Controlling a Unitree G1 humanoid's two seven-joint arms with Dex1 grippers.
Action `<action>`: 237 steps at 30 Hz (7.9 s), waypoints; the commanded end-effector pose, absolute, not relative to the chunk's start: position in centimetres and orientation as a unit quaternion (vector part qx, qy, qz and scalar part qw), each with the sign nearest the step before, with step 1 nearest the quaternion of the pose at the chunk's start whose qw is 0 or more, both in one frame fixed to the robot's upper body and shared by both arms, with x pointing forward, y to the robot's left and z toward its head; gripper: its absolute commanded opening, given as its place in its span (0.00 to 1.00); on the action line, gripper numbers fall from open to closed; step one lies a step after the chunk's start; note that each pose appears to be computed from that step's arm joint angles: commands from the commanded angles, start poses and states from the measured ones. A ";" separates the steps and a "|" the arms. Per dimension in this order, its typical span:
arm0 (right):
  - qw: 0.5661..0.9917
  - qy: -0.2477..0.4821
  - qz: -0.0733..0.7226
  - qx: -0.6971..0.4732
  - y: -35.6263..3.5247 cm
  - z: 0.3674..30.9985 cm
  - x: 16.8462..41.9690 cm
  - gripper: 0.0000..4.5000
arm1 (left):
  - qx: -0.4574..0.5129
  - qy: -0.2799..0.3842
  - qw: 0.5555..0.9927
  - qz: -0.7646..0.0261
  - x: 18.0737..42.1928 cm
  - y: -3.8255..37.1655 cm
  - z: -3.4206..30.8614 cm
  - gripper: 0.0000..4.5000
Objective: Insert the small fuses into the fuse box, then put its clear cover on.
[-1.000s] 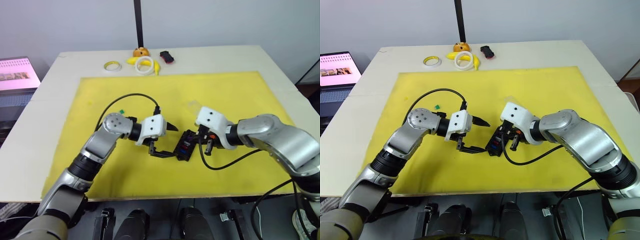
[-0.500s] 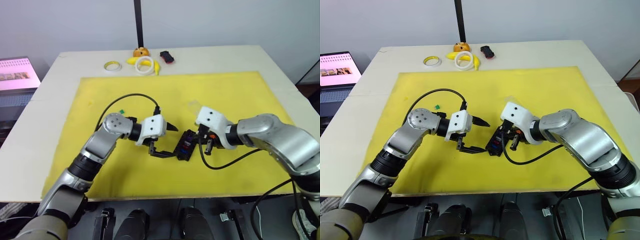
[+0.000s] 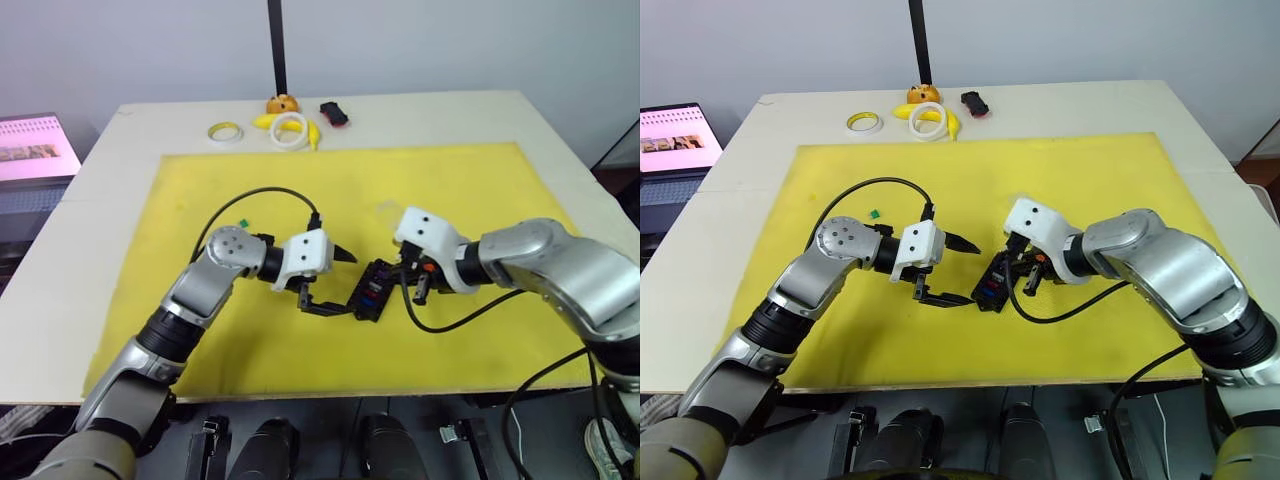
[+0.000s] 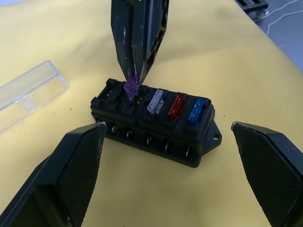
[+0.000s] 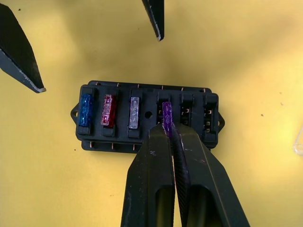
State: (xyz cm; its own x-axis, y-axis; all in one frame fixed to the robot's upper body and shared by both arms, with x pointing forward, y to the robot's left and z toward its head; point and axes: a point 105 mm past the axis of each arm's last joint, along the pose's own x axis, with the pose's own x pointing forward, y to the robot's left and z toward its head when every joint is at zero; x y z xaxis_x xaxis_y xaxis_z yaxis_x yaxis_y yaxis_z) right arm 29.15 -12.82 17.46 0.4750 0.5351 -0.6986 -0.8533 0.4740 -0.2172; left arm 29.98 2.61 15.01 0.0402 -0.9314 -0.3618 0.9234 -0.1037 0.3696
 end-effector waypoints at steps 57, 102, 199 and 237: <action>0.801 0.298 0.421 -0.304 -12.8 16.8 29.5 0.00 | 0.276 -0.032 0.669 -0.690 29.7 1.8 15.7 0.99; 0.872 0.130 0.431 -0.190 -13.7 16.4 29.2 0.43 | 0.271 -0.026 0.669 -0.692 30.1 2.5 16.0 1.00; 0.870 0.154 0.425 -0.197 -12.8 15.6 28.9 0.01 | 0.280 -0.023 0.667 -0.690 30.1 2.4 15.6 1.00; 0.902 0.062 0.419 -0.086 -12.8 15.8 28.1 0.01 | 0.264 -0.024 0.667 -0.696 30.3 2.5 16.0 1.00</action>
